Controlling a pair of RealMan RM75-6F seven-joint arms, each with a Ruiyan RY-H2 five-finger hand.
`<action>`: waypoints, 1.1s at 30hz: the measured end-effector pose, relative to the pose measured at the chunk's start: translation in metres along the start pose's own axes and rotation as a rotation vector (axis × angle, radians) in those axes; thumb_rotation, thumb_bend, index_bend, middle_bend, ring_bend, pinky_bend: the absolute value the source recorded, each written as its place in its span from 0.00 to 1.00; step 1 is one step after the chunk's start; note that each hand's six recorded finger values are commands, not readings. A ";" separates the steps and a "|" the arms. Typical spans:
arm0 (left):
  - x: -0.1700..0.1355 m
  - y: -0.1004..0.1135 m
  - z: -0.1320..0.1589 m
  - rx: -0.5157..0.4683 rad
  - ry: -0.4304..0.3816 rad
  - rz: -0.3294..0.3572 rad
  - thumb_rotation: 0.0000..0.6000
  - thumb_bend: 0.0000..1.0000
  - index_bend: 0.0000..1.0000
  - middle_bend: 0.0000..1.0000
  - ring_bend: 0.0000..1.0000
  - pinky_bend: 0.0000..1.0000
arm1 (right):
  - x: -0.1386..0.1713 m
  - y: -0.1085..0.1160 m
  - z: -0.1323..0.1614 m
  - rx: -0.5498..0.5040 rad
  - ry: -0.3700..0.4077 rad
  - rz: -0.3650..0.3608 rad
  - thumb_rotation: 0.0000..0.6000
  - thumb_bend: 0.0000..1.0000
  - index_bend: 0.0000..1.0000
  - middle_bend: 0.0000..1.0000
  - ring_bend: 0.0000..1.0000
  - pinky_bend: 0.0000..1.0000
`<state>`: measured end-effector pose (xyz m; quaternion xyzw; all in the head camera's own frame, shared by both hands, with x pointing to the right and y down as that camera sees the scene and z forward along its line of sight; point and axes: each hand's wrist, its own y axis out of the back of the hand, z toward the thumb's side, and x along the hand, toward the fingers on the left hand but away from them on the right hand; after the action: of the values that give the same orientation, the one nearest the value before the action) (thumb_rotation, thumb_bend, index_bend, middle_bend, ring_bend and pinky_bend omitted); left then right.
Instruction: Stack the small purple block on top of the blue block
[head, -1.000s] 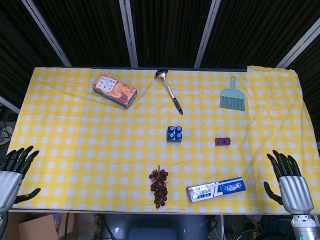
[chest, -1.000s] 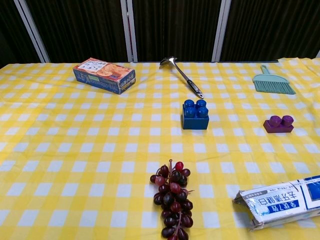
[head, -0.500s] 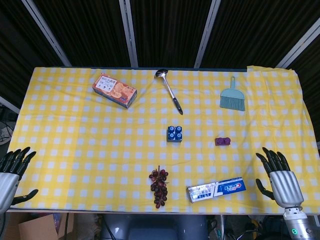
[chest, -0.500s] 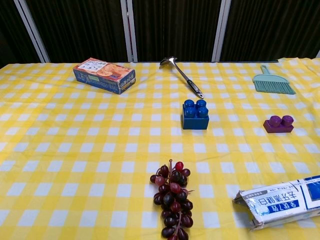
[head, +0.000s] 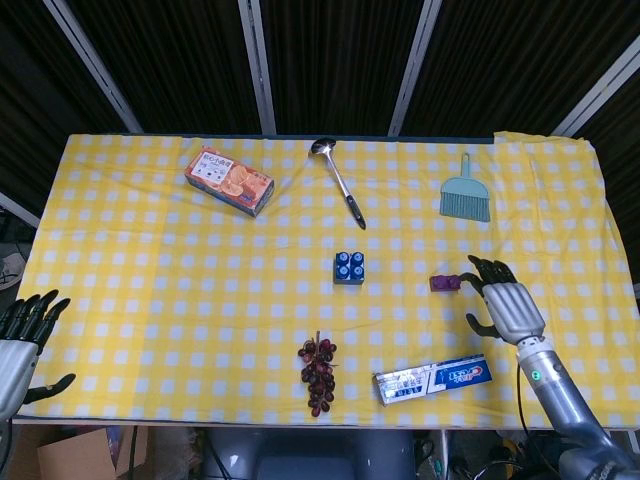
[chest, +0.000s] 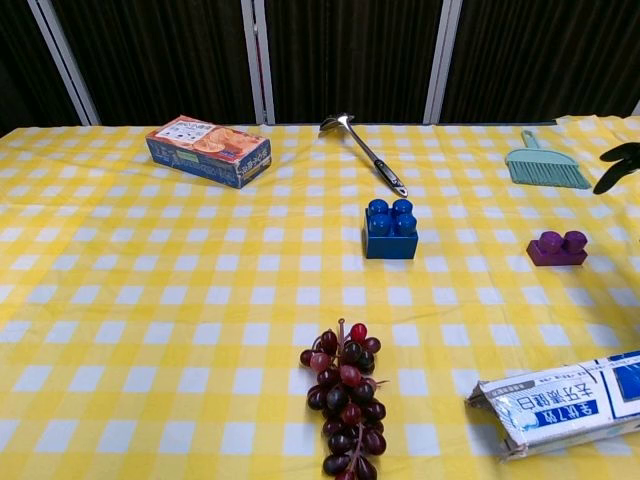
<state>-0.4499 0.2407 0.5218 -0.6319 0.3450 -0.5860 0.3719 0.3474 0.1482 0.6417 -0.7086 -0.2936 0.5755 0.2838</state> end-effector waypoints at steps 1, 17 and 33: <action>0.001 -0.001 -0.001 0.002 0.004 -0.001 1.00 0.00 0.04 0.00 0.00 0.04 | -0.007 0.000 0.000 0.010 -0.006 0.010 1.00 0.44 0.27 0.00 0.01 0.00; 0.008 -0.005 -0.008 0.035 0.043 -0.006 1.00 0.00 0.04 0.00 0.00 0.04 | -0.075 -0.019 0.005 0.132 -0.059 0.120 1.00 0.44 0.27 0.00 0.01 0.00; 0.010 -0.009 -0.007 0.058 0.051 -0.015 1.00 0.00 0.04 0.00 0.00 0.04 | -0.087 -0.036 0.000 0.135 -0.064 0.155 1.00 0.44 0.37 0.00 0.01 0.00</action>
<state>-0.4564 0.2357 0.5350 -0.6083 0.3322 -0.6145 0.3768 0.3297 0.1075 0.7245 -0.6897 -0.2074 0.6365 0.2758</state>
